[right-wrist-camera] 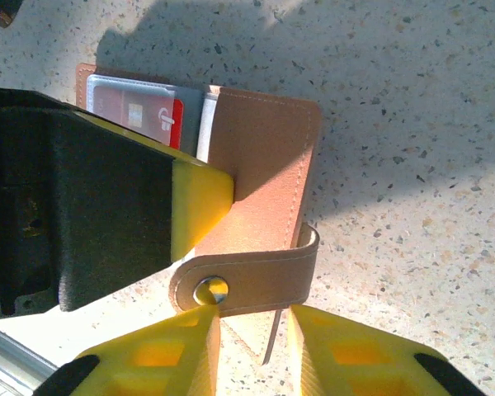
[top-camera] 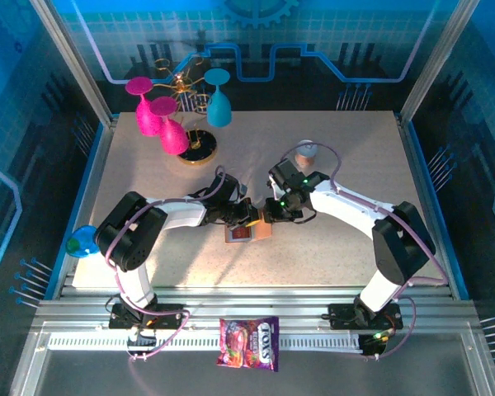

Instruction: Take the credit cards out of the card holder

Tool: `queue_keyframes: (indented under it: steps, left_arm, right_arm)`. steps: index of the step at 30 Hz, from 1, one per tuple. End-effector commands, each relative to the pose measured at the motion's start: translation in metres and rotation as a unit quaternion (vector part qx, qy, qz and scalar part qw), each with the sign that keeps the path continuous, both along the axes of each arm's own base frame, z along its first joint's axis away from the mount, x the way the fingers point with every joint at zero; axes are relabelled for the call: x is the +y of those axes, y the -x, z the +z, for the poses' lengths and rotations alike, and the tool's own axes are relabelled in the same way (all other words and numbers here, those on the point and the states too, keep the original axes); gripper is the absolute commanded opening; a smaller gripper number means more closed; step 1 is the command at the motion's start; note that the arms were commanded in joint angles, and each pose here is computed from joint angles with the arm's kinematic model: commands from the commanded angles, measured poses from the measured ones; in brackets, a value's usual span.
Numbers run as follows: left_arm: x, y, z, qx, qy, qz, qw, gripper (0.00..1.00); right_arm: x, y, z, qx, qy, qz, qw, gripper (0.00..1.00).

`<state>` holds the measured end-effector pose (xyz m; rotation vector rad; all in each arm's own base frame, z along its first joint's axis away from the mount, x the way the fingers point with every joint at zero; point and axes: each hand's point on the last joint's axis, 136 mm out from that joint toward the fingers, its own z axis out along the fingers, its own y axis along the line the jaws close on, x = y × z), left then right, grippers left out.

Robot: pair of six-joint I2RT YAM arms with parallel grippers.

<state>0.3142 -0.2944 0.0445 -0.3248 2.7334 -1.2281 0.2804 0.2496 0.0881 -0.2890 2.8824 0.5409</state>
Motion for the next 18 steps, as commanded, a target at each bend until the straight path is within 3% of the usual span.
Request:
queue_keyframes:
  steps: [1,11,18]
  left_arm:
    - [-0.002,0.003,0.009,-0.003,0.006,-0.005,1.000,0.00]
    - [0.003,0.004,0.030,-0.027,0.004,0.001,1.000,0.01]
    - [0.023,0.012,0.030,-0.037,-0.048,-0.003,0.998,0.01]
  right_arm:
    - [0.006,0.009,-0.008,0.017,-0.001,0.012,1.000,0.31]
    - [-0.005,0.012,-0.038,0.033,0.031,0.000,0.999,0.32]
    - [-0.011,0.015,-0.052,0.043,0.048,-0.002,0.998,0.32]
